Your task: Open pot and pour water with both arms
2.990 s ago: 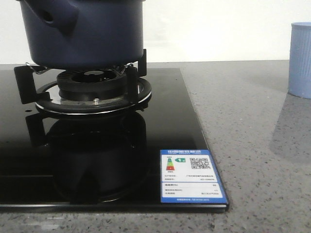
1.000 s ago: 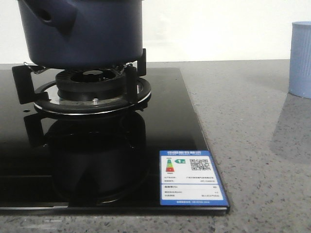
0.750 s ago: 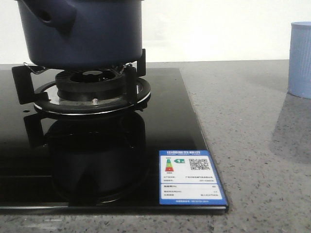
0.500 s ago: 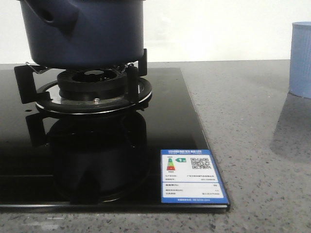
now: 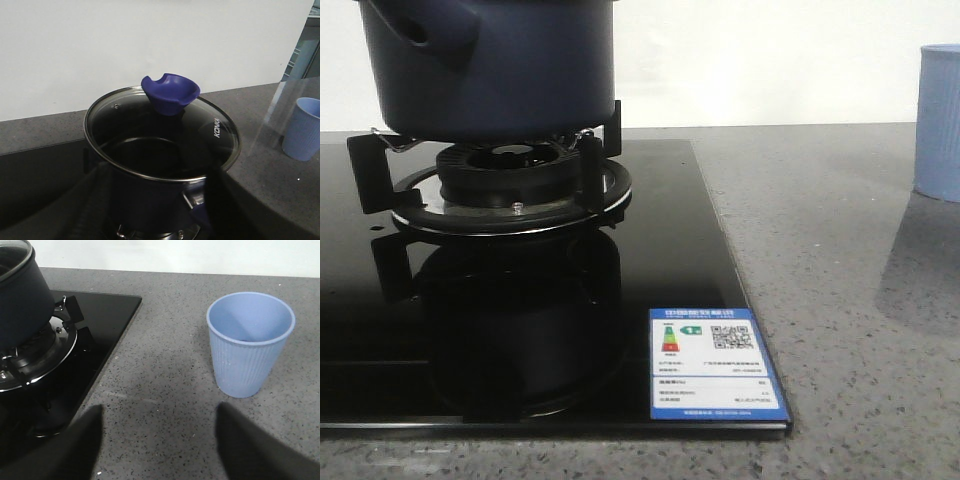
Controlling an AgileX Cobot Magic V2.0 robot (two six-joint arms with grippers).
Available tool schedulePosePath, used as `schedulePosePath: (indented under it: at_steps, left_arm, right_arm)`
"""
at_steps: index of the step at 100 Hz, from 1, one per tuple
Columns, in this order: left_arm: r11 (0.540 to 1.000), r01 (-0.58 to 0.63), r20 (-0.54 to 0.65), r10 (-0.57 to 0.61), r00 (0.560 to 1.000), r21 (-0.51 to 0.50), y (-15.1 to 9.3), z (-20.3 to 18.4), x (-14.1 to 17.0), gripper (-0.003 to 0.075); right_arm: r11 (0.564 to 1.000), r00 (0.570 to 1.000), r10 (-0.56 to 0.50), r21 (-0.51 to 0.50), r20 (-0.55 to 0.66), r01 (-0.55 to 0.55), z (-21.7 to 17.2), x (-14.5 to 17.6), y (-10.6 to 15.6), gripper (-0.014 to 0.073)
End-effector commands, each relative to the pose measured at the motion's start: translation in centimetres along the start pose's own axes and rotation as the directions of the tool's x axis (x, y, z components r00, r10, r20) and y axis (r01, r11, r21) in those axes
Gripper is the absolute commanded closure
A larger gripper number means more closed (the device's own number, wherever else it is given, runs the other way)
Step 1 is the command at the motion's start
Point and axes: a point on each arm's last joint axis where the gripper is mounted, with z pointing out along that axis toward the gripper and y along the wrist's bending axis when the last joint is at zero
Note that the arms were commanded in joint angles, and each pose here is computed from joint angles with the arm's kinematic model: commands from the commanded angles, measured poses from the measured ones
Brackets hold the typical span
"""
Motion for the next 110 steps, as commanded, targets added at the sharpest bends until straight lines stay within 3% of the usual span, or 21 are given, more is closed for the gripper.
schedulePosePath:
  at_steps: [1,26,53,110]
  left_arm:
    - [1.000,0.022,0.077,-0.021,0.997,-0.009,0.0,0.7,-2.0,0.0158]
    - [1.000,0.021,0.042,-0.021,0.999,0.022,-0.6,4.9,-2.8,0.0211]
    - [1.000,-0.005,0.015,0.004,1.000,0.029,-1.0,8.8,-3.4,0.0159]
    - [1.000,0.001,-0.012,-0.001,1.000,-0.010,-0.3,14.7,-3.9,0.0163]
  right_arm:
    - [1.000,0.996,-0.021,0.013,0.091,0.020,-0.4,-1.7,0.0,0.0066]
    - [1.000,0.996,-0.021,0.013,0.091,0.020,-0.4,-1.7,0.0,0.0066]
    - [1.000,0.996,-0.021,0.013,0.091,0.020,-0.4,-1.7,0.0,0.0066]
    - [1.000,0.996,-0.021,0.013,0.091,0.020,-0.4,-1.7,0.0,0.0066]
